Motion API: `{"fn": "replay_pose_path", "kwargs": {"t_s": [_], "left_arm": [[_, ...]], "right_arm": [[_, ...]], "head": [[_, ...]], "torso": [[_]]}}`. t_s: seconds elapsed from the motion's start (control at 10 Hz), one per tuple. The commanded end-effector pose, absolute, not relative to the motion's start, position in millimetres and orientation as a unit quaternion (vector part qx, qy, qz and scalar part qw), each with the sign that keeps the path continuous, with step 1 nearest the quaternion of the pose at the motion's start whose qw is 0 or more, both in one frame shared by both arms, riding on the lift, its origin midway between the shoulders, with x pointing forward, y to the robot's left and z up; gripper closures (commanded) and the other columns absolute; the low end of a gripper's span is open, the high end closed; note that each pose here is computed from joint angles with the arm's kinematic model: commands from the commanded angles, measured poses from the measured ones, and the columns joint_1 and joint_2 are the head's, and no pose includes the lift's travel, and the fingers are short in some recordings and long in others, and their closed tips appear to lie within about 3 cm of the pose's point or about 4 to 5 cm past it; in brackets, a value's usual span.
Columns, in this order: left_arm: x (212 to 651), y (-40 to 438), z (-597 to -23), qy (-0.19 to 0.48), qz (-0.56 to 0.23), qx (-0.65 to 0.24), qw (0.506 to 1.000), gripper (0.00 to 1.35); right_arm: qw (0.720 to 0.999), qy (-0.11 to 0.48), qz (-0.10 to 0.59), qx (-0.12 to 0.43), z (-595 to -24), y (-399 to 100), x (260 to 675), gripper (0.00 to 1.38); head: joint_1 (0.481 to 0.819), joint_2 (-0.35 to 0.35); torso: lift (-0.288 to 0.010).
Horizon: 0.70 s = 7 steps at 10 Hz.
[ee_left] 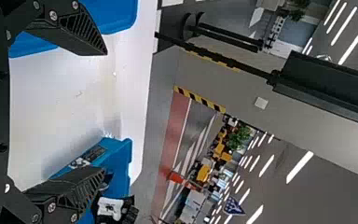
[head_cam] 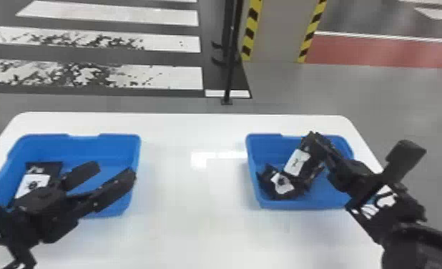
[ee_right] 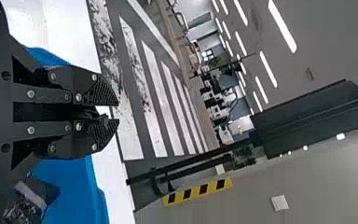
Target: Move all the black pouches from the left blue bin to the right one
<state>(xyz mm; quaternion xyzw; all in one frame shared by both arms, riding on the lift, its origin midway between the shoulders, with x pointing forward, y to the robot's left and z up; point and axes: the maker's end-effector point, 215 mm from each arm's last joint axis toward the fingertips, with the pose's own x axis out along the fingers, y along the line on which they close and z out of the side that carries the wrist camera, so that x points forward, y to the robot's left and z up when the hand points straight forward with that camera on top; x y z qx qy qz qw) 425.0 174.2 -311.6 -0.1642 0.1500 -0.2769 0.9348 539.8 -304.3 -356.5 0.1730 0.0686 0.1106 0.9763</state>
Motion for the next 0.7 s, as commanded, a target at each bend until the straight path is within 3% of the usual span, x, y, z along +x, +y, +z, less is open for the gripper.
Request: {"fn": "replay_pose_path", "kwargs": {"t_s": [0.0, 0.1, 0.2, 0.3, 0.4, 0.6], "left_arm": [[426.6, 177.1, -309.3, 0.146, -0.275, -0.162, 0.936, 0.18], [427.4, 178.5, -309.1, 0.147, -0.274, -0.161, 0.937, 0.18], [427.5, 181.1, -309.1, 0.145, -0.271, -0.159, 0.938, 0.18], [430.3, 188.0, -308.2, 0.144, -0.264, -0.152, 0.941, 0.18], [431.1, 199.3, -310.1, 0.147, -0.254, -0.149, 0.944, 0.18], [434.9, 220.4, -312.3, 0.15, -0.232, -0.133, 0.952, 0.18]], "right_arm": [[0.977, 0.071, 0.104, 0.171, -360.4, -310.1, 542.8, 0.61], [0.984, 0.03, 0.087, 0.153, -341.3, -321.1, 541.5, 0.23], [0.986, 0.011, 0.08, 0.145, -327.7, -319.5, 531.5, 0.06], [0.99, -0.007, 0.083, 0.116, -311.3, -312.9, 517.5, 0.11], [0.988, -0.034, 0.092, 0.12, -296.2, -289.2, 500.5, 0.14], [0.985, -0.03, 0.099, 0.137, -301.0, -262.8, 468.4, 0.14]], "head": [[0.695, -0.146], [0.695, -0.152], [0.695, -0.158], [0.695, -0.162], [0.695, -0.154], [0.695, -0.113]], "torso": [[-0.14], [-0.14], [-0.14], [-0.14], [-0.14], [-0.14]]}}
